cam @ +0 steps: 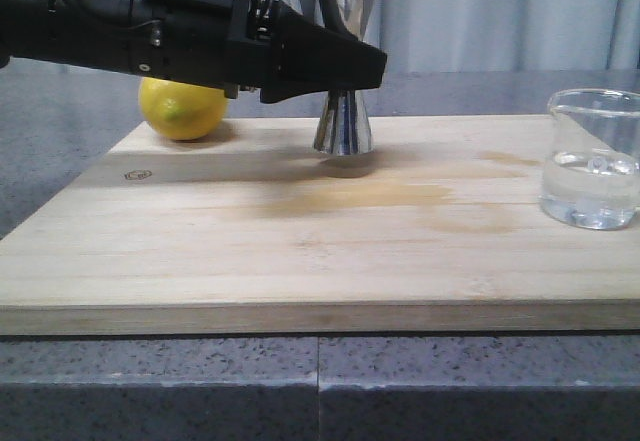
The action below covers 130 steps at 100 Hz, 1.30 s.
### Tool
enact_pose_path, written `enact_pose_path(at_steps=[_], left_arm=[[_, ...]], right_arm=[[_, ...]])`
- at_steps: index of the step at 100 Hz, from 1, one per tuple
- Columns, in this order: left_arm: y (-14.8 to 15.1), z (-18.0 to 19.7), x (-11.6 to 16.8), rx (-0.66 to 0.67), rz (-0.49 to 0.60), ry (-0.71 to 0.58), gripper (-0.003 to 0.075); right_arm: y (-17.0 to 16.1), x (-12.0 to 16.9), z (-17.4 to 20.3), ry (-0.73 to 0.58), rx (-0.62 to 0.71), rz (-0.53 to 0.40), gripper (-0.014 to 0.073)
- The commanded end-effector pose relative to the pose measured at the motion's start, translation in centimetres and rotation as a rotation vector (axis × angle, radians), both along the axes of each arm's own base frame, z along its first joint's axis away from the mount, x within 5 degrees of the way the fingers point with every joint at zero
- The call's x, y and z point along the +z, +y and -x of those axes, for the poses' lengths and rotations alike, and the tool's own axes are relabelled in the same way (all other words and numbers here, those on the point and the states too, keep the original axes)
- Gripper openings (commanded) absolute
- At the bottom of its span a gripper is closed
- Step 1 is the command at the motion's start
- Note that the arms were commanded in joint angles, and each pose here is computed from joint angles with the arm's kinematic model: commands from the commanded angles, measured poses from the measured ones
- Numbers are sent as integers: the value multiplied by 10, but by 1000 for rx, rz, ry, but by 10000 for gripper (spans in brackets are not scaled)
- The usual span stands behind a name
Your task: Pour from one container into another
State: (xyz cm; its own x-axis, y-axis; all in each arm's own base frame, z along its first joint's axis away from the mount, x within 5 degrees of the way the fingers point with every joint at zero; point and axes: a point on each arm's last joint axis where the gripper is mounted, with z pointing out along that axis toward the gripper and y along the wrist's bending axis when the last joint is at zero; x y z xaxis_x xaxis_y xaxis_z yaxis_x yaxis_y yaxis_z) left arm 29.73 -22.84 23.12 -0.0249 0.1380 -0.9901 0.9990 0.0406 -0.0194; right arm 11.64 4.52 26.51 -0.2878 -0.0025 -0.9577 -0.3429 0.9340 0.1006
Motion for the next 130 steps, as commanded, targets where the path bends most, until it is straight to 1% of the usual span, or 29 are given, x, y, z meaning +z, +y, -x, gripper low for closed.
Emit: enact_pose_path(at_steps=[1, 27, 40, 67, 84, 96, 122, 130], left_arm=[[-2, 4, 32, -16, 130, -27, 134], [-2, 4, 32, -16, 130, -27, 134], [-2, 4, 32, -16, 130, -27, 134], [-2, 4, 32, -16, 130, -27, 134], [-2, 4, 32, -16, 130, -27, 134], [-2, 4, 32, -16, 130, -27, 134], [-2, 4, 32, -16, 130, -27, 134], [-2, 4, 32, -16, 130, -27, 134]], right_arm=[[1, 9, -1, -136, -8, -31, 521], [11, -12, 7, -224, 86, -39, 521], [9, -17, 8, -258, 73, -48, 521], [11, -24, 3, -231, 66, -27, 521], [18, -32, -6, -214, 87, 45, 521], [22, -38, -14, -202, 85, 69, 521], [29, -50, -31, -207, 57, 97, 521], [31, -51, -35, -223, 51, 83, 521]])
